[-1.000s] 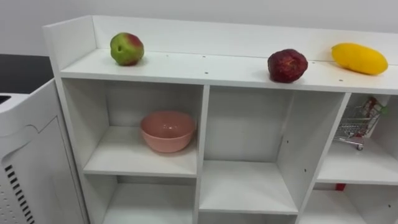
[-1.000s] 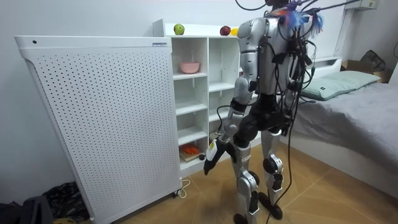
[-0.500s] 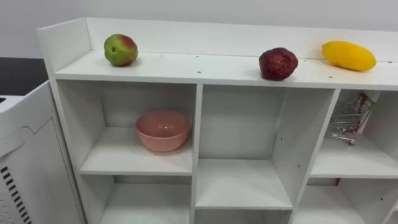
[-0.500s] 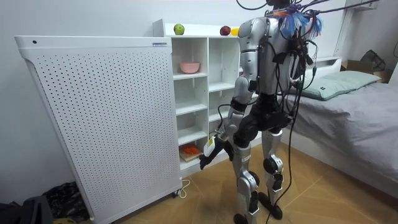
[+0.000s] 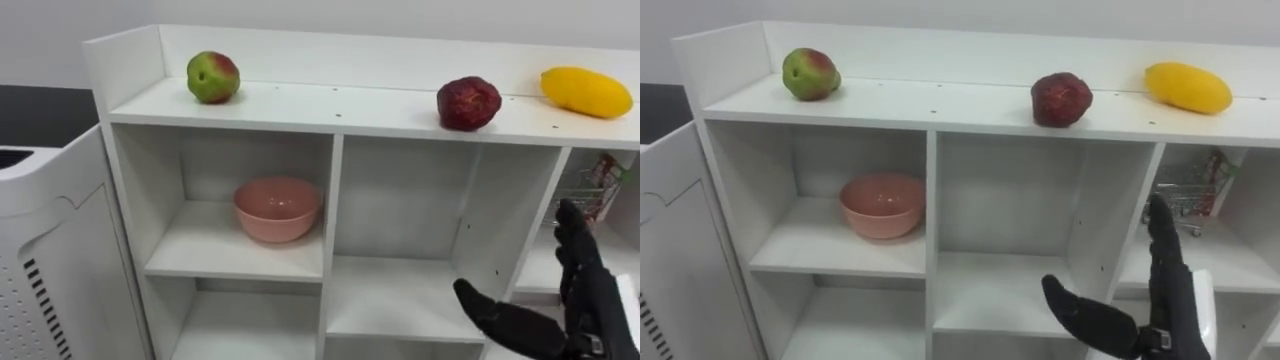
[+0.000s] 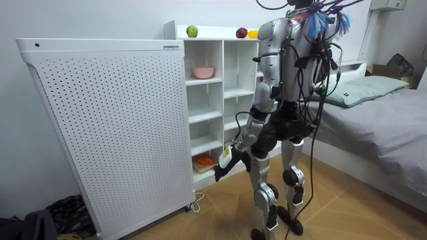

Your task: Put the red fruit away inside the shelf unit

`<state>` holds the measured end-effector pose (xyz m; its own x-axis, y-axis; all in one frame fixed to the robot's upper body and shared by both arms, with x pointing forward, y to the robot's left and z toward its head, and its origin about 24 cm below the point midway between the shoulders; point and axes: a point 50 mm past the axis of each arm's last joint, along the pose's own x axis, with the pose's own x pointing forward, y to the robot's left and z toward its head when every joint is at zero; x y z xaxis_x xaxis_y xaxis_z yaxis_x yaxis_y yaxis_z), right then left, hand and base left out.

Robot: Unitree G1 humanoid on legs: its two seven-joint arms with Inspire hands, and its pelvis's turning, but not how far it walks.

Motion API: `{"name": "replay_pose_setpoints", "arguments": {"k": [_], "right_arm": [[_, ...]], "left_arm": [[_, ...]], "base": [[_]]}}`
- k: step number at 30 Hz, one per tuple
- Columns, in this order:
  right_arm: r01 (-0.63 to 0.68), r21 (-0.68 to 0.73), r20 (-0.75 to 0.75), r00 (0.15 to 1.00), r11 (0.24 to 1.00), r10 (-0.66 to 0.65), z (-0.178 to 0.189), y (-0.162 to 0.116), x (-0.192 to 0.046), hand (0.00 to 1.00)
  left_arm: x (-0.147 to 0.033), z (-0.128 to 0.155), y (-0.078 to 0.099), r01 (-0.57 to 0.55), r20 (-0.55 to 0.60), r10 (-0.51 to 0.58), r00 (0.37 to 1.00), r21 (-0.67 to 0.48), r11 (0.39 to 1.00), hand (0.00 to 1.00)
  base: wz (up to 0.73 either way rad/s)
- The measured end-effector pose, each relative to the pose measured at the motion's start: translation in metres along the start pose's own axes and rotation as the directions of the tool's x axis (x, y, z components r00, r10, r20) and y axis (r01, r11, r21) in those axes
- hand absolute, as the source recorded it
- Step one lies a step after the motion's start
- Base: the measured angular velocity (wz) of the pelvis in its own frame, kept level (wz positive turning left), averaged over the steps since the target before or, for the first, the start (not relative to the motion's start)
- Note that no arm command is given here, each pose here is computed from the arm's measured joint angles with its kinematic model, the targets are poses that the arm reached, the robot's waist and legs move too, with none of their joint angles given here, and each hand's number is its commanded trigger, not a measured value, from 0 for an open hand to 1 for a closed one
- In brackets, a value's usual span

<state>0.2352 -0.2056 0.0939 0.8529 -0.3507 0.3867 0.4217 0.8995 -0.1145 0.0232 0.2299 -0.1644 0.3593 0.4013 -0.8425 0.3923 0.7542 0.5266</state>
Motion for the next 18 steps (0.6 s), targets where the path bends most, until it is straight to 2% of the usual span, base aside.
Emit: {"name": "replay_pose_setpoints", "arguments": {"k": [7, 18], "right_arm": [[0.056, 0.049, 0.16, 0.985, 0.997, -0.064, 0.03, 0.002, 0.023, 0.0], [0.058, 0.161, 0.233, 0.968, 0.985, -0.095, 0.053, 0.006, 0.047, 0.0]], "left_arm": [[0.0, 0.001, 0.0, 0.011, 0.008, -0.011, 1.0, 0.011, 1.0, 0.0], [0.001, 0.003, 0.0, 0.041, 0.004, -0.042, 0.999, 0.025, 0.999, 0.0]], "base": [[-0.02], [0.02]]}}
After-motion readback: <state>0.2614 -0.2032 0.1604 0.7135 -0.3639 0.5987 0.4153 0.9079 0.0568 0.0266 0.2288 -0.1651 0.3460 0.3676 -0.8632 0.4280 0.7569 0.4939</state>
